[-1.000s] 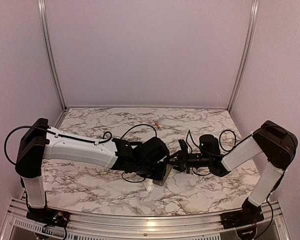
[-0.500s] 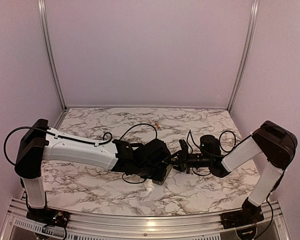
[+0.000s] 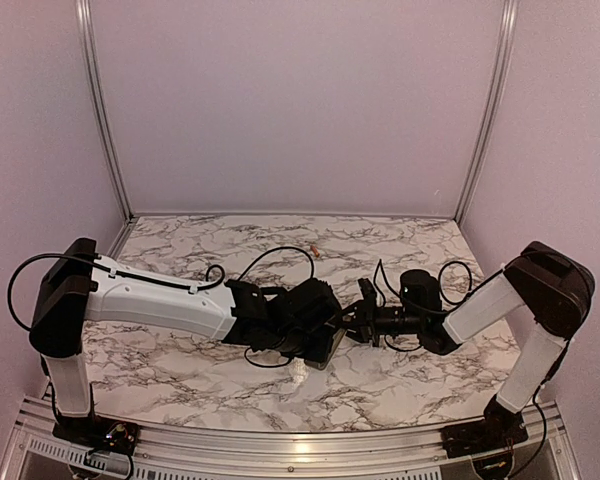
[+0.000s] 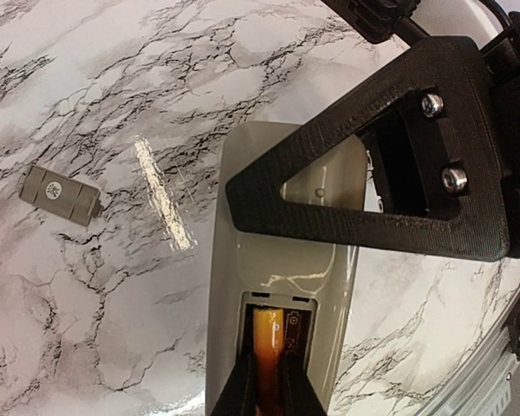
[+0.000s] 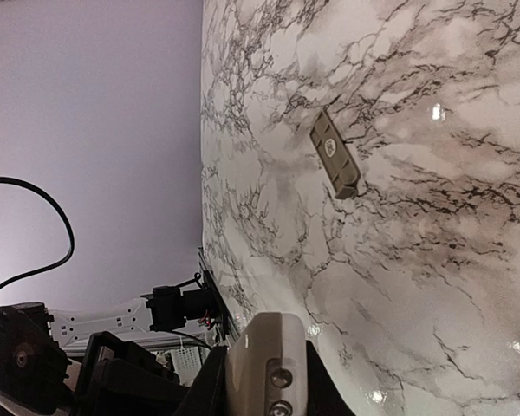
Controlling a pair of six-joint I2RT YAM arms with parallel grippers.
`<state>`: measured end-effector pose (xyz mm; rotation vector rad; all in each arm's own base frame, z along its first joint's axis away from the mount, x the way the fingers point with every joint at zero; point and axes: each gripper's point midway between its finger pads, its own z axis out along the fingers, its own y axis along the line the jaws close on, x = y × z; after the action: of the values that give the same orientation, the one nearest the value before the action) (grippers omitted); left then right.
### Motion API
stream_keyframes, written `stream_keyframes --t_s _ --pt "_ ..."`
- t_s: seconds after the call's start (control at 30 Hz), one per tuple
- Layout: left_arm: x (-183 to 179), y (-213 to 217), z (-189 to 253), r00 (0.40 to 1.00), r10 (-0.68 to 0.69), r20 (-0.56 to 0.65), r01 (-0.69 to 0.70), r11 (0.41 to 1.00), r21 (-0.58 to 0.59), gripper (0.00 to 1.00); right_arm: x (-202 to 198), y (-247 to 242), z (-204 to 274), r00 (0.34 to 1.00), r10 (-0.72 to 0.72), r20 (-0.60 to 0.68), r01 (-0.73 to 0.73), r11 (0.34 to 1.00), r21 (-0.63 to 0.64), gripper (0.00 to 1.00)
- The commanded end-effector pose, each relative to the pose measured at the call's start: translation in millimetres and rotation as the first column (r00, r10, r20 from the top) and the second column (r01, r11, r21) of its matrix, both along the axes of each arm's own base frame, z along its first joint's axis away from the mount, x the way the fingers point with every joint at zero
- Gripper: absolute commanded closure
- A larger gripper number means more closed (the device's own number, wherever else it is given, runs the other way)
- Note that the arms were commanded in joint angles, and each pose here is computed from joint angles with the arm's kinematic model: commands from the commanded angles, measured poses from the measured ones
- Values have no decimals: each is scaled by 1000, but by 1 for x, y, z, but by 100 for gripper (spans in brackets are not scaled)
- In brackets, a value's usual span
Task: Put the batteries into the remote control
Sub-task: Place the battery in the battery compartment.
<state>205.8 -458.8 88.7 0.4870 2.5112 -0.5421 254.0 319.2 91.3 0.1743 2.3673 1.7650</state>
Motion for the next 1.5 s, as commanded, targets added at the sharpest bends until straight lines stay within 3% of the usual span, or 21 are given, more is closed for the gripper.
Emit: stream_keyframes --t_s 0.0,0.33,0.6,0.7,1.03,1.47 --pt "14 56 -51 996 83 31 -88 964 252 95 -14 16 46 988 126 84 -136 984 116 100" --pt "23 66 -52 994 82 73 -100 953 285 82 -20 16 52 987 145 75 -155 976 151 100" --pt "25 63 -45 994 62 92 -85 961 263 81 -21 16 54 986 151 70 -160 974 160 100" --pt "24 57 -39 995 45 87 -65 969 240 74 -20 16 52 987 148 69 -158 975 158 100" --pt "16 32 10 996 -28 90 25 999 32 57 -18 13 40 987 148 63 -155 978 140 100" --pt "-1 11 61 983 -138 118 157 971 -178 36 -20 13 31 983 168 70 -175 978 114 100"
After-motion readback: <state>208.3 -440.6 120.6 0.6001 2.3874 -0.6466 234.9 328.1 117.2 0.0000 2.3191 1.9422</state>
